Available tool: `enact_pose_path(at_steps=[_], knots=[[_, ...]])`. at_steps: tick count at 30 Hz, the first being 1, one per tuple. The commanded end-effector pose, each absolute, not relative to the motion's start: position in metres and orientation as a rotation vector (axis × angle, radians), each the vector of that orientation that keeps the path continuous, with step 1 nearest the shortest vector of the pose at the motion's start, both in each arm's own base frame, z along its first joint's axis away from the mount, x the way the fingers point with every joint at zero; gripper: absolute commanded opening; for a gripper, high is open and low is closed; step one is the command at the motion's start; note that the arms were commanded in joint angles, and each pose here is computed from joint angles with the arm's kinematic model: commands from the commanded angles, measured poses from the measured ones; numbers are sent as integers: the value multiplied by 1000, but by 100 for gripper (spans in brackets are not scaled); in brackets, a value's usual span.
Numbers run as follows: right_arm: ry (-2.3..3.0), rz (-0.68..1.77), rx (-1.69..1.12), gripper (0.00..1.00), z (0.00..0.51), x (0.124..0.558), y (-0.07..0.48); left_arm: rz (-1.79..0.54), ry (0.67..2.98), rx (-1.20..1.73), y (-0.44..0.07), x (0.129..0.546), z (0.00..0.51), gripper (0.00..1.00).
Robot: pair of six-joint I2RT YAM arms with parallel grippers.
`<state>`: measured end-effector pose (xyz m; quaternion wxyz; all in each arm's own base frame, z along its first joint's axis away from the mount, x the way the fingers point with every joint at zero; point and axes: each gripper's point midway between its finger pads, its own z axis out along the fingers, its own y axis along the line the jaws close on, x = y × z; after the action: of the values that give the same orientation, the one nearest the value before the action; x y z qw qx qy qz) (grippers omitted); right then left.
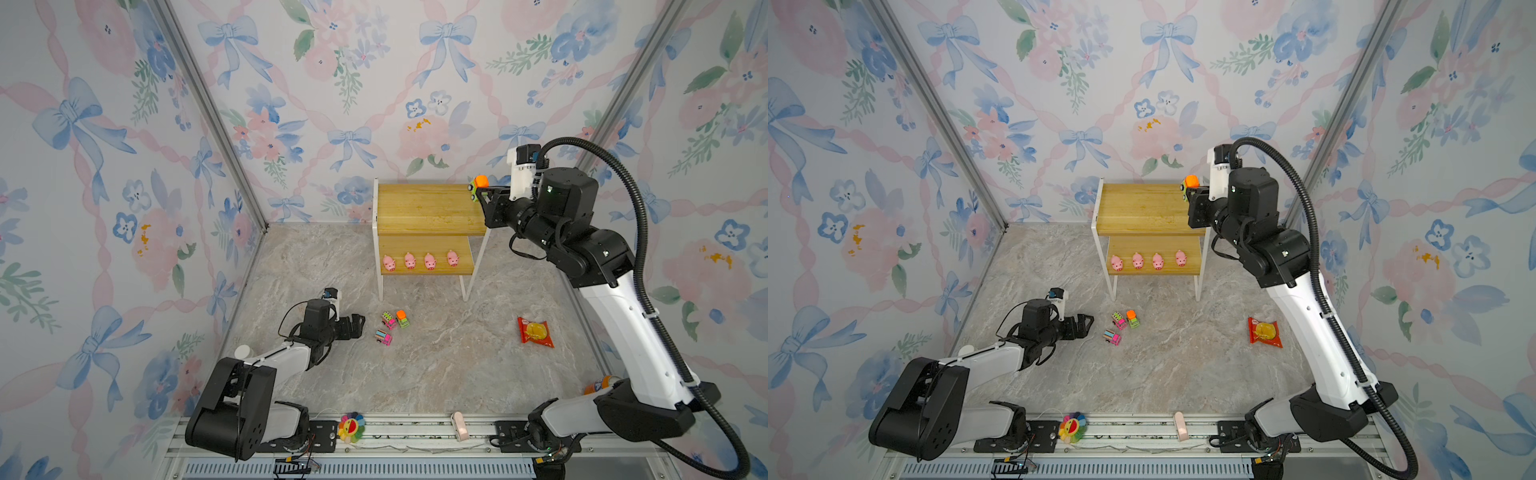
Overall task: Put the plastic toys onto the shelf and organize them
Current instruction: 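Lift the green truck with the right gripper up toward the upper shelf, then set the green truck on the upper shelf and open the right gripper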
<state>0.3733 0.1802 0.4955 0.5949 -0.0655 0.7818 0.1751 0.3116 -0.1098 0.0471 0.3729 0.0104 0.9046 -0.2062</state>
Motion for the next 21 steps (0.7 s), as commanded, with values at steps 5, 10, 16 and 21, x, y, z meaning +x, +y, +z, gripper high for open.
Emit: enact_pose_path(at_steps=[5, 10, 16, 21], knots=[[1984, 286, -60, 19, 447, 410, 177, -531, 2314, 52, -112, 310, 47, 98], [2032, 201, -32, 19, 427, 423, 172, -530, 2316, 51, -112, 311, 47, 98], [2063, 143, -22, 20, 410, 429, 168, -530, 2318, 50, -112, 311, 46, 98], [2085, 101, -19, 20, 401, 434, 166, -529, 2319, 51, -112, 311, 46, 98]])
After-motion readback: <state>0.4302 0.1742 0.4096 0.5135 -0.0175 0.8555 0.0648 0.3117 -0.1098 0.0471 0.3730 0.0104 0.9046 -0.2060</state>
